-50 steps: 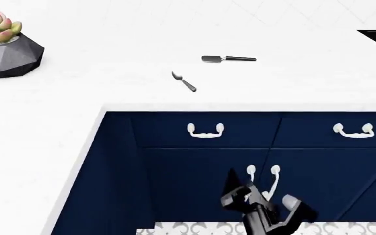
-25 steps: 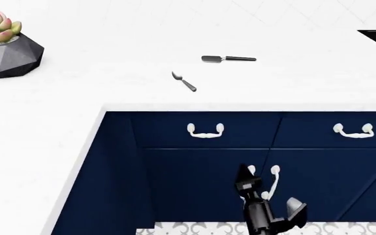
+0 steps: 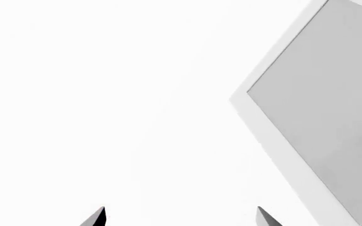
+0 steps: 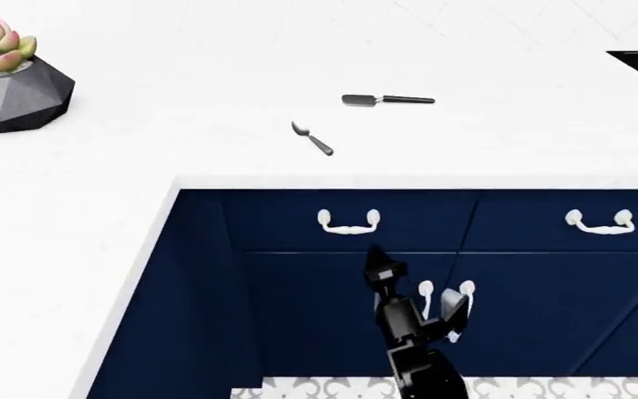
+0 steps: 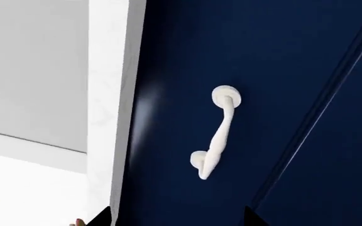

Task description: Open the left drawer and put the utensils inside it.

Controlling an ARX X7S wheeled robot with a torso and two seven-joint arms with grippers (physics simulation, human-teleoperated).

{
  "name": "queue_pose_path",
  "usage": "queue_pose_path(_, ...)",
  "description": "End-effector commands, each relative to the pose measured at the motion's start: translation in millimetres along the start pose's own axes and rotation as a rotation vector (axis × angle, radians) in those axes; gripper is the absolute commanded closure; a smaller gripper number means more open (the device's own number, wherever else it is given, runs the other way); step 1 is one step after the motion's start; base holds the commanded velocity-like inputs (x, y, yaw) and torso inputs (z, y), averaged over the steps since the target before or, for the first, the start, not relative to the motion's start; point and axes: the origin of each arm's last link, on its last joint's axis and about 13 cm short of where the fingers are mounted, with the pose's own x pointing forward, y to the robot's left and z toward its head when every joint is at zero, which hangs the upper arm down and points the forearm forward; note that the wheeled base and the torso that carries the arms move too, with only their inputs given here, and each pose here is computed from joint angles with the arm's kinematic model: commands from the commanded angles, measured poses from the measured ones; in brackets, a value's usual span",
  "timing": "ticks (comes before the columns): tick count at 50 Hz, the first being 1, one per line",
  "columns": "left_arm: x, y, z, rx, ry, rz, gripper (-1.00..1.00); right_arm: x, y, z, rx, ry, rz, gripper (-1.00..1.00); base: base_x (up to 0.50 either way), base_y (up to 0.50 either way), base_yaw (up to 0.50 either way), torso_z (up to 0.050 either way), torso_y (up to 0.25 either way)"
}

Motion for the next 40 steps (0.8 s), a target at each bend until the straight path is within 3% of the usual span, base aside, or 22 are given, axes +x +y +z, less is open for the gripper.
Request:
queue_pose_path(1,4,-2.0,1,-0.005,-0.025,-0.057,-1.0,8,3.1,9,-0.01,-0.023,0.035,-1.0,0.11,0.0,0.0,0.0,0.0)
queue_pose_path(2,14,-5.9,10,-0.053,-0.06,0.012,-1.0,7,1.8,9,-0.006,-0.031,0.028,-1.0,0.27,0.0,0.0,0.0,0.0)
queue_pose_path(4,-10,-0.1,-8,0.048,0.011,-0.004,-1.0,7,1.1,9,-0.007,-0.042,0.013,-1.0,0.35,0.0,0.0,0.0,0.0)
queue_pose_path(6,14,-5.9,10,-0.053,-0.06,0.007,-1.0,5,-1.5,11,0.004,-0.078,-0.023,-1.0,0.36,0.0,0.0,0.0,0.0)
queue_pose_path(8,-10,-0.1,-8,0.048,0.011,-0.009,-1.0,4,-2.2,11,0.002,-0.081,-0.039,-1.0,0.34,0.0,0.0,0.0,0.0)
queue_pose_path(10,14,-5.9,10,-0.053,-0.06,0.002,-1.0,3,-3.9,11,-0.012,-0.089,-0.091,-1.0,0.23,0.0,0.0,0.0,0.0)
queue_pose_path(12,-10,-0.1,-8,0.048,0.011,-0.007,-1.0,3,-4.1,11,-0.008,-0.087,-0.099,-1.0,0.11,0.0,0.0,0.0,0.0)
queue_pose_path(14,14,-5.9,10,-0.053,-0.06,0.002,-1.0,2,-4.2,10,0.001,-0.079,-0.094,-1.0,0.06,0.0,0.0,0.0,0.0)
queue_pose_path(16,-10,-0.1,-8,0.048,0.011,-0.006,-1.0,1,-5.1,9,0.008,-0.079,-0.108,-1.0,0.05,0.0,0.0,0.0,0.0)
queue_pose_path(18,14,-5.9,10,-0.053,-0.06,0.005,-1.0,0,-5.8,8,0.012,-0.07,-0.113,-1.0,0.08,0.0,0.0,0.0,0.0)
queue_pose_path(20,-10,-0.1,-8,0.048,0.011,-0.009,-1.0,0,-6.3,6,0.01,-0.051,-0.128,-1.0,0.25,0.0,0.0,0.0,0.0)
queue_pose_path(22,15,-5.8,10,-0.052,-0.06,0.0,-1.0,-1,-6.6,4,0.006,-0.023,-0.139,-1.0,0.3,0.0,0.0,0.0,0.0)
queue_pose_path(24,-10,0.0,-8,0.049,0.011,-0.009,-1.0,-1,-6.4,3,0.005,-0.009,-0.137,-1.0,0.3,0.0,0.0,0.0,0.0)
queue_pose_path(26,15,-5.4,10,-0.047,-0.062,0.002,-1.0,-1,-5.9,2,-0.006,0.014,-0.138,-1.0,0.3,0.0,0.0,0.0,0.0)
queue_pose_path(28,-10,0.2,-8,0.055,0.01,-0.006,-1.0,-1,-5.4,1,-0.026,0.045,-0.144,-1.0,0.29,0.0,0.0,0.0,0.0)
queue_pose_path(30,15,-5.4,10,-0.047,-0.062,0.003,-1.0,-1,-4.7,-1,-0.046,0.073,-0.14,-1.0,0.12,0.0,0.0,0.0,0.0)
queue_pose_path(32,-10,0.2,-8,0.055,0.01,-0.01,-1.0,-2,-6.3,-1,-0.046,0.073,-0.154,-1.0,0.02,0.0,0.0,0.0,0.0)
queue_pose_path(34,15,-5.4,10,-0.047,-0.062,0.002,-1.0,-2,-6.1,-1,-0.049,0.076,-0.155,-1.0,0.01,0.0,0.0,0.0,0.0)
queue_pose_path(35,4,-1.6,1,0.002,-0.026,-0.067,-1.0,-2,-6.5,-2,-0.059,0.082,-0.153,-1.0,0.0,0.0,0.0,0.0,0.0)
queue_pose_path(36,-10,0.2,-8,0.055,0.01,-0.003,-1.0,-3,-6.6,-2,-0.058,0.082,-0.146,-1.0,0.18,0.0,0.0,0.0,0.0)
queue_pose_path(38,15,-5.3,10,-0.046,-0.062,0.008,-1.0,-3,-6.7,-3,-0.062,0.091,-0.156,-1.0,0.29,0.0,0.0,0.0,0.0)
queue_pose_path(40,-10,0.4,-8,0.057,0.009,-0.003,-1.0,-3,-6.6,-3,-0.068,0.092,-0.165,-1.0,0.17,0.0,0.0,0.0,0.0)
